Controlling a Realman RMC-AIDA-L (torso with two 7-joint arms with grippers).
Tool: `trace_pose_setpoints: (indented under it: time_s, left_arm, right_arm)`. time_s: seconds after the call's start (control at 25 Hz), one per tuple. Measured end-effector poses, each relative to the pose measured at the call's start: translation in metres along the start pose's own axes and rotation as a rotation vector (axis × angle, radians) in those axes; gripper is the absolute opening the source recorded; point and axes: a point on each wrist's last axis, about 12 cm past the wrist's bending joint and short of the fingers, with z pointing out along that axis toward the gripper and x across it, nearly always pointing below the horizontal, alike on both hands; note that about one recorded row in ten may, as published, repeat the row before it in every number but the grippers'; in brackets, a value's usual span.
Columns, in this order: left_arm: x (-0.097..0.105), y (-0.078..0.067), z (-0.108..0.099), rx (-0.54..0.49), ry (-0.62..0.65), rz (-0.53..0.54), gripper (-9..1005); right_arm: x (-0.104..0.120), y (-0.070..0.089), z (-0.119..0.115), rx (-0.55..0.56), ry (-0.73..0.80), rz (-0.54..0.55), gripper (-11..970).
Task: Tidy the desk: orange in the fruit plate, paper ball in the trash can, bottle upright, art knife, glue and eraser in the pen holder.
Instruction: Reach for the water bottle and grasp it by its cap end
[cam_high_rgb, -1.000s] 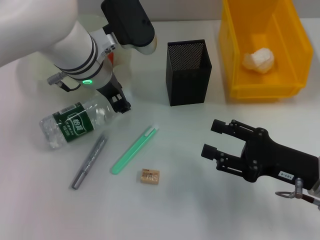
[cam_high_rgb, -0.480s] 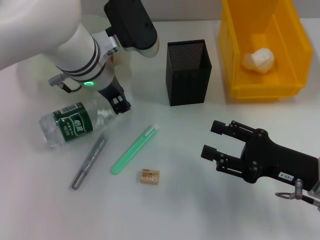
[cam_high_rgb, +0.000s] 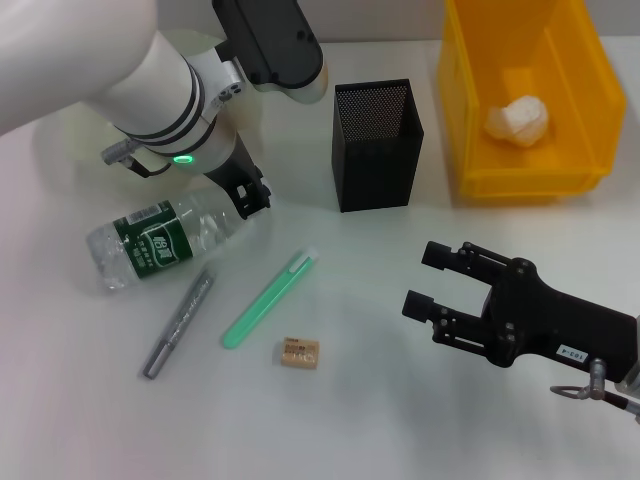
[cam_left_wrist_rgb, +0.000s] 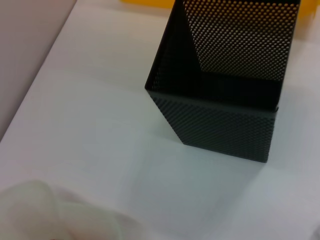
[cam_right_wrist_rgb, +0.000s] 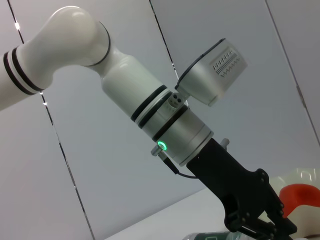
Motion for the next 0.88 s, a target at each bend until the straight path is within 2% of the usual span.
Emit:
trace_pose_setpoints:
  time_s: [0.12,0.44,0.64,0.76,0.88]
  left_arm:
    - [0.0,-0.002,-0.003,-0.002,-0.003,0.008,180]
    - [-0.001,-0.006,-0.002,-0.001,0.004,0.029,182]
    - [-0.011,-0.006,-0.011,-0.027,-0.029,0.033,192]
    - [-0.01,-0.005,-0.007,-0.023,-0.013,0.034,205]
    - [-0.009,-0.009,-0.003,-0.014,0.009,0.044,335]
  right_arm:
    - [0.0,0.0,0.0,0.0,0.0,0.0,738]
    - [0.001,0.001,0.0,0.0,-0.001,0.008,738]
    - [0.001,0.001,0.001,-0.003,0.001,0.008,738]
    - [0.002,0.002,0.001,-0.004,0.001,0.011,738]
    - [0.003,0.003,0.001,-0.002,-0.001,0.021,738]
